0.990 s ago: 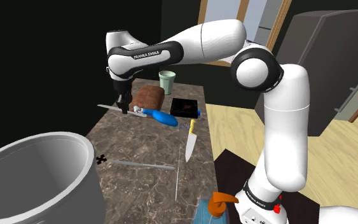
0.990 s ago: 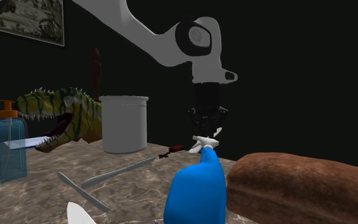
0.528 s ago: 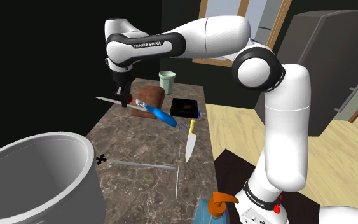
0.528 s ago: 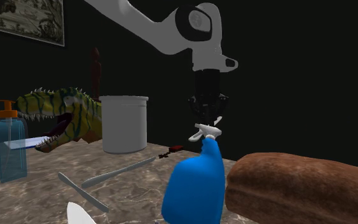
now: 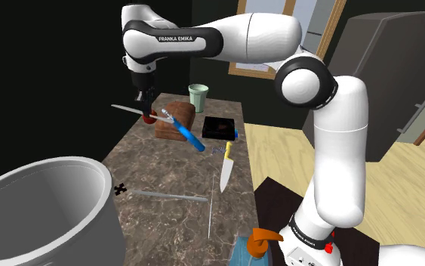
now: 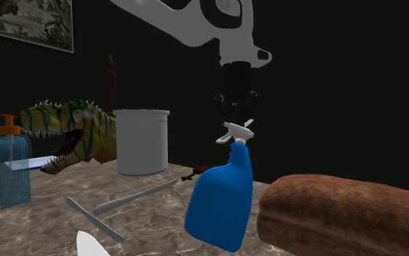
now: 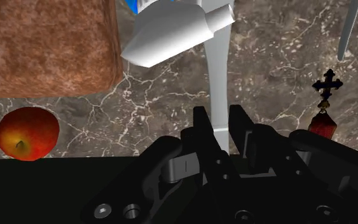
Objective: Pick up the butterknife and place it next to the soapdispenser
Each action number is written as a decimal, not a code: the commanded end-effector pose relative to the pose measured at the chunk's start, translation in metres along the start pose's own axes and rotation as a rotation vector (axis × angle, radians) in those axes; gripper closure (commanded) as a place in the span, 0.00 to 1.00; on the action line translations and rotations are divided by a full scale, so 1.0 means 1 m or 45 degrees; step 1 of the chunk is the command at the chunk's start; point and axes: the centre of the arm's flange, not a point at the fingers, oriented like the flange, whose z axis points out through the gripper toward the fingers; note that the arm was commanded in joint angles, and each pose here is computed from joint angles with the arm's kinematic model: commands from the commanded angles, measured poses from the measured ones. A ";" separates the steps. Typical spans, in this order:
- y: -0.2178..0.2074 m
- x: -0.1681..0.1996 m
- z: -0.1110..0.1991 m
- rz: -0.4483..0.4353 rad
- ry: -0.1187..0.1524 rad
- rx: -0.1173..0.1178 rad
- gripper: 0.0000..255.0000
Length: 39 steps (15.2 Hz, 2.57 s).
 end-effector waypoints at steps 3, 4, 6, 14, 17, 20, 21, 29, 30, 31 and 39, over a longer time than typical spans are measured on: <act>0.001 -0.001 -0.021 0.000 0.000 0.000 1.00; 0.002 -0.001 -0.026 0.000 0.000 0.000 1.00; 0.002 -0.001 -0.037 0.000 0.000 0.000 1.00; 0.003 -0.001 -0.079 0.000 0.000 0.000 1.00; 0.003 -0.001 -0.095 0.000 0.000 0.000 1.00; 0.003 -0.001 -0.111 0.000 0.000 0.000 1.00; 0.003 -0.001 -0.114 0.000 0.000 0.000 1.00; -0.094 -0.041 -0.116 0.000 0.000 0.000 1.00; -0.106 -0.046 -0.117 0.000 0.000 0.000 1.00; -0.119 -0.051 -0.117 0.000 0.000 0.000 1.00; -0.216 -0.091 -0.119 0.000 0.000 0.000 1.00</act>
